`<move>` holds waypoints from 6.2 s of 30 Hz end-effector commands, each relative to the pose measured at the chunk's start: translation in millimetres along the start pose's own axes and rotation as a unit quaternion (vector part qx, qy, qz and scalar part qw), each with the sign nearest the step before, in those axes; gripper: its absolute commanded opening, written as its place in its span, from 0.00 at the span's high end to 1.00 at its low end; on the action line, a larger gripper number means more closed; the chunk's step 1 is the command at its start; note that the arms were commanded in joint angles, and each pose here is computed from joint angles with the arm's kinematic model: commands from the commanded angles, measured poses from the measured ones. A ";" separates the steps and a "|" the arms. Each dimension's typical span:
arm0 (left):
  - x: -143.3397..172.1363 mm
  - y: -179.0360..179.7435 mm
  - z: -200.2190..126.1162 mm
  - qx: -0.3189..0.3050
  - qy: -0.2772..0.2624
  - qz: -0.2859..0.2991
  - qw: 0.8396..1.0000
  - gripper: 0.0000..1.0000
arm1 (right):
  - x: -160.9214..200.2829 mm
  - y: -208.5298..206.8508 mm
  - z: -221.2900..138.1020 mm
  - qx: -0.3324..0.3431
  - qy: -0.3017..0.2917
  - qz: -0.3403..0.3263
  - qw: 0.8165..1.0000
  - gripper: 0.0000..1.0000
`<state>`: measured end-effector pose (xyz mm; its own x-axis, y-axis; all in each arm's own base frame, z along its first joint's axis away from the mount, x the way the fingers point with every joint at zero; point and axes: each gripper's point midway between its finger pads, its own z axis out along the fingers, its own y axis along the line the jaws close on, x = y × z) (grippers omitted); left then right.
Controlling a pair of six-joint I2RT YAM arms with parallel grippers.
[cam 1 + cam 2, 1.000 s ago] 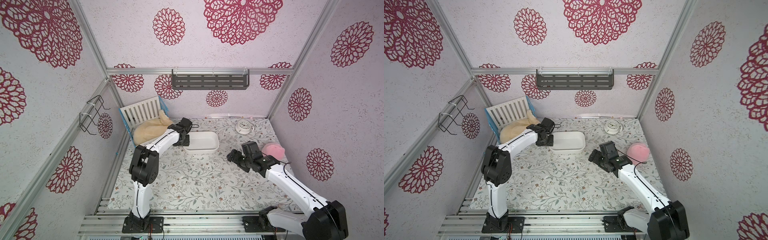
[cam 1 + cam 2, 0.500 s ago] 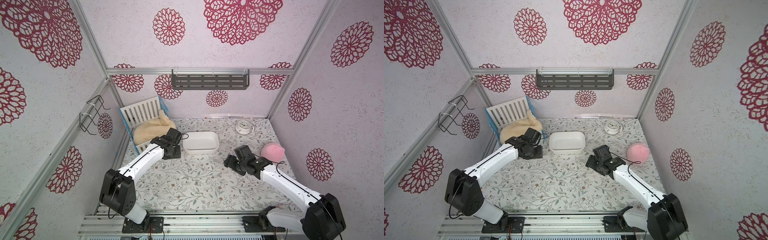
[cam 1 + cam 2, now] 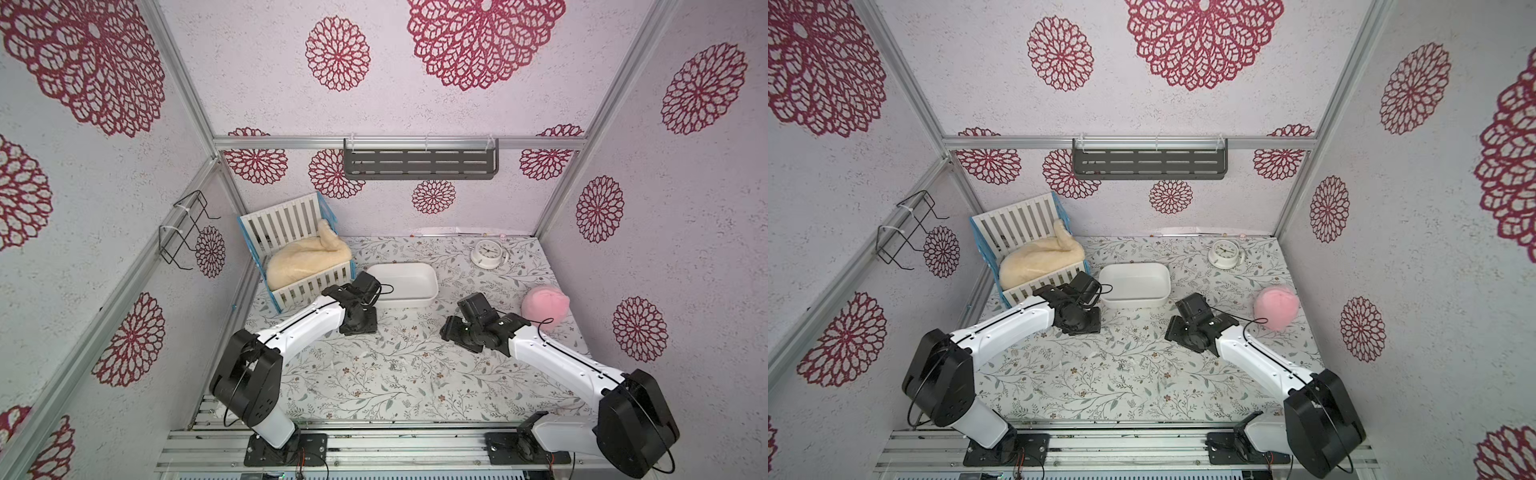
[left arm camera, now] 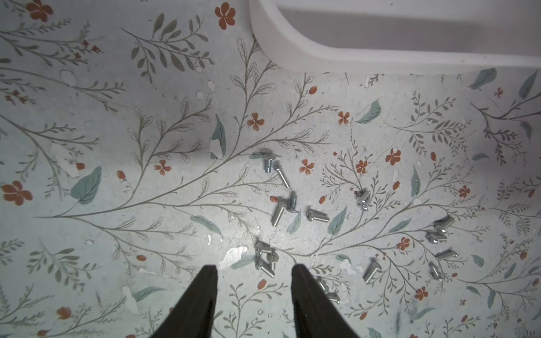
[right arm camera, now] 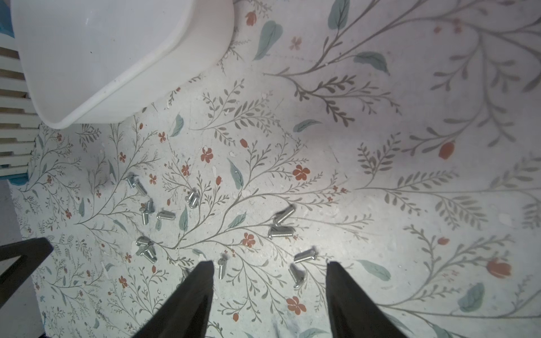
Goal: Put the screws on the desktop into the storage box
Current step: Pick up the screw from the center of the board, then place the screw in the storage box.
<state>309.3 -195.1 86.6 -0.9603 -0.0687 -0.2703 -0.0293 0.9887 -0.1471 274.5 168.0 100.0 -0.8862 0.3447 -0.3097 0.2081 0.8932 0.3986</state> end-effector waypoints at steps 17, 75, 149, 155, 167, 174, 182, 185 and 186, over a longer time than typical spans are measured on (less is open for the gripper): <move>-27.6 1.8 55.3 -0.011 0.024 0.003 1.000 0.64 | -13.8 16.8 -0.2 -0.009 -0.012 -0.035 0.999 0.37; -19.0 0.6 102.7 -0.018 0.044 -0.010 0.999 0.68 | -20.7 26.3 2.4 -0.014 -0.011 -0.042 0.999 0.38; -152.7 -47.8 20.0 -0.016 -0.053 0.049 0.997 0.97 | -21.2 21.7 -8.6 -0.022 -0.026 -0.036 0.999 0.42; -159.6 -46.5 52.9 -0.024 -0.030 0.044 0.998 0.97 | -21.3 20.6 -3.5 -0.020 -0.022 -0.035 0.999 0.42; -146.0 -41.6 91.7 -0.036 0.012 0.052 0.998 0.96 | -20.6 19.3 2.9 -0.016 -0.016 -0.033 0.999 0.42; -142.1 -41.8 96.3 -0.033 0.021 0.051 0.998 0.91 | -22.3 21.1 4.6 -0.016 -0.016 -0.032 0.999 0.41; -147.5 -43.2 79.6 -0.031 0.005 0.054 0.998 0.74 | -23.2 21.6 1.8 -0.015 -0.018 -0.031 0.999 0.34; -156.0 -47.5 57.0 -0.020 -0.016 0.058 0.998 0.65 | -24.5 22.5 -0.9 -0.015 -0.020 -0.031 0.999 0.33; -159.1 -49.4 47.6 -0.016 -0.025 0.058 0.998 0.64 | -25.5 22.8 -2.0 -0.015 -0.021 -0.031 0.999 0.32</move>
<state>474.5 -240.5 46.9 -0.9644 0.0396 -0.2615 0.0566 0.9967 -0.0577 292.6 178.0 103.6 -0.8956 0.2934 -0.3345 0.1534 0.9093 0.3868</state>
